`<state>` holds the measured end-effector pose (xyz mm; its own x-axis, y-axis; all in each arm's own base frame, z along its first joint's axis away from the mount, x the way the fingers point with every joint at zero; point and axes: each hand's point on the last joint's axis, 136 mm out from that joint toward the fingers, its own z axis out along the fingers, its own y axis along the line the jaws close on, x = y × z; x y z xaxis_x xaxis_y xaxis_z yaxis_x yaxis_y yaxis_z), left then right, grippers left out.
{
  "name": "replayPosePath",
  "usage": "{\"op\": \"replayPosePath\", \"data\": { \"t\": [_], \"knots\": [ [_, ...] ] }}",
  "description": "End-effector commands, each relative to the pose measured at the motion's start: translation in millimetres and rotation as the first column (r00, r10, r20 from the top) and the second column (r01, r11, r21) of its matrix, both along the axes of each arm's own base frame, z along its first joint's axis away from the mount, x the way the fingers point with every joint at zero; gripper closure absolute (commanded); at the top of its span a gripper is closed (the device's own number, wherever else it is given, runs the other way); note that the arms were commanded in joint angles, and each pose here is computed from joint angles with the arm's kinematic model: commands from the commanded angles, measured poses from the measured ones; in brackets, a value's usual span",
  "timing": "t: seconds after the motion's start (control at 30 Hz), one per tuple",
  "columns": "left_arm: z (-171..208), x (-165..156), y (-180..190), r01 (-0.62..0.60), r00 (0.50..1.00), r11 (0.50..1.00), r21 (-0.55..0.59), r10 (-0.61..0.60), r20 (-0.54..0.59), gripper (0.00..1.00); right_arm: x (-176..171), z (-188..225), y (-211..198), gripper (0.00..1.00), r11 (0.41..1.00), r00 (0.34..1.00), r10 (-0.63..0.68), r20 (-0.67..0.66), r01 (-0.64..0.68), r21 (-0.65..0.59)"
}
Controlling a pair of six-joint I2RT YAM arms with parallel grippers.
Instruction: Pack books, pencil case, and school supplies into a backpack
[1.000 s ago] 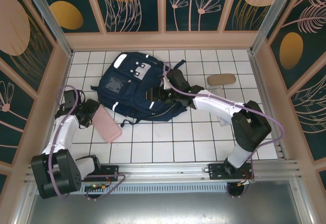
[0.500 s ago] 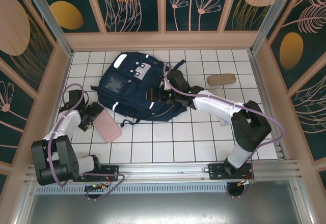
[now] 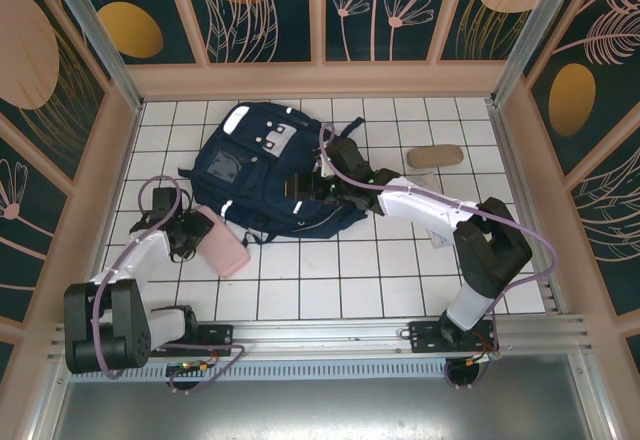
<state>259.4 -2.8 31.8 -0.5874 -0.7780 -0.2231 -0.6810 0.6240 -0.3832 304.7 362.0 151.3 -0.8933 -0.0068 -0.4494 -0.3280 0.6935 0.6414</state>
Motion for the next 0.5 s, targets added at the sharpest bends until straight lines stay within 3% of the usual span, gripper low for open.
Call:
{"op": "replayPosePath", "data": {
  "t": [0.0, 0.37, 0.47],
  "knots": [
    [-9.4, -17.2, -26.2, 0.001, 0.999, 0.997, -0.083, -0.004, -0.033, 0.44, -2.0, 1.7, 11.8, 0.15, 0.999, 0.999, 0.038, 0.000, -0.038, 0.010],
    [-5.6, -18.7, -102.5, 0.119, 0.992, 0.986, -0.119, -0.122, -0.013, 0.45, -3.8, -5.0, 15.6, 0.18, 0.999, 0.999, 0.046, -0.009, -0.046, 0.002],
    [-6.0, -17.4, -105.2, 0.126, 0.991, 0.987, -0.098, -0.129, -0.030, 0.45, -4.2, -8.4, 16.3, 0.19, 0.999, 0.998, 0.054, -0.013, -0.054, -0.003]
  ]
}}
